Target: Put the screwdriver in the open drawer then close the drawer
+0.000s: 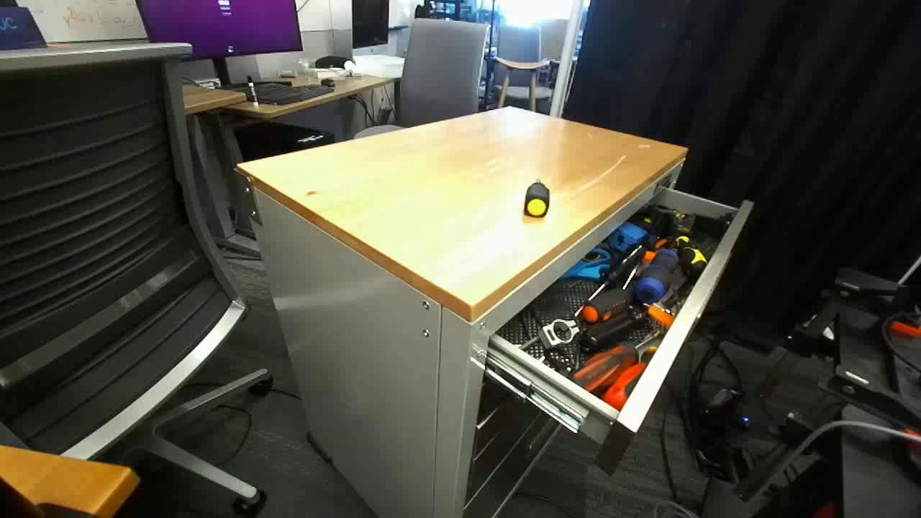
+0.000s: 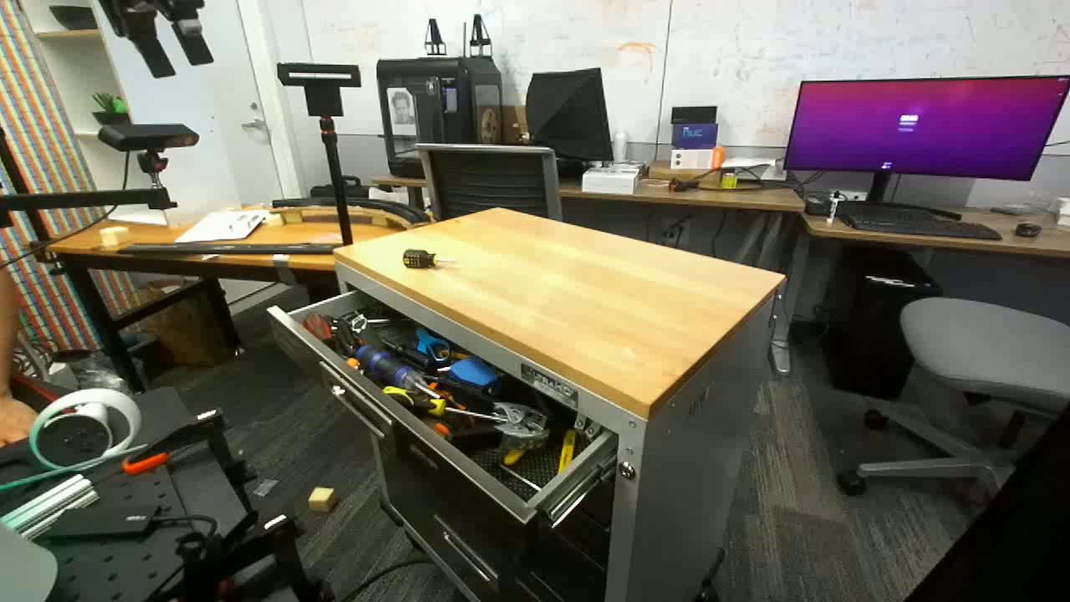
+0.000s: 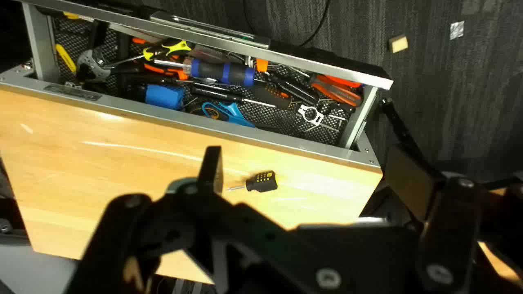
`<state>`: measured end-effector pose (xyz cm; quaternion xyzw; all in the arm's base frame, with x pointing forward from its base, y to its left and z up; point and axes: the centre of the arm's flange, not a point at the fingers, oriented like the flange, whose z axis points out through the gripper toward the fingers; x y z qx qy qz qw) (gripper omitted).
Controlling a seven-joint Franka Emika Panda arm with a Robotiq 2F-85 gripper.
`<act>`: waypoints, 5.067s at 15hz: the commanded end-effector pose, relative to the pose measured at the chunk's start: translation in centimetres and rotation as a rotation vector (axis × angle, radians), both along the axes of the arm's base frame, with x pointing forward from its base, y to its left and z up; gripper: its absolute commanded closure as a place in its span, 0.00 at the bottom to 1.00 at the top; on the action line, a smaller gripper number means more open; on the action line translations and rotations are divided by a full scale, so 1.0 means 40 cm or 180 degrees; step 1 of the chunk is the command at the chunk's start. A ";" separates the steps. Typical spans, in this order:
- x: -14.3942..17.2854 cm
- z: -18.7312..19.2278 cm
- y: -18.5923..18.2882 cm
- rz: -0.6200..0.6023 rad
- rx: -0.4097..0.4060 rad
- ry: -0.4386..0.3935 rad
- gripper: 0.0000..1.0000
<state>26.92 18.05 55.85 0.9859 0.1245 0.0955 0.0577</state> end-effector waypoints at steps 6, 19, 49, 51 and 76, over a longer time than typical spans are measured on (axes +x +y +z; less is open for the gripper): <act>-0.003 0.023 0.004 0.0012 0.0024 -0.0062 0.00; 0.507 -0.391 -0.031 -0.0879 0.1254 -0.0226 0.00; 0.699 -0.718 0.084 -0.2896 0.0720 -0.0114 0.73; 0.666 -0.703 0.090 -0.2700 0.0702 0.0131 0.73; 0.271 -0.932 -0.127 -0.2545 0.0897 0.1182 0.01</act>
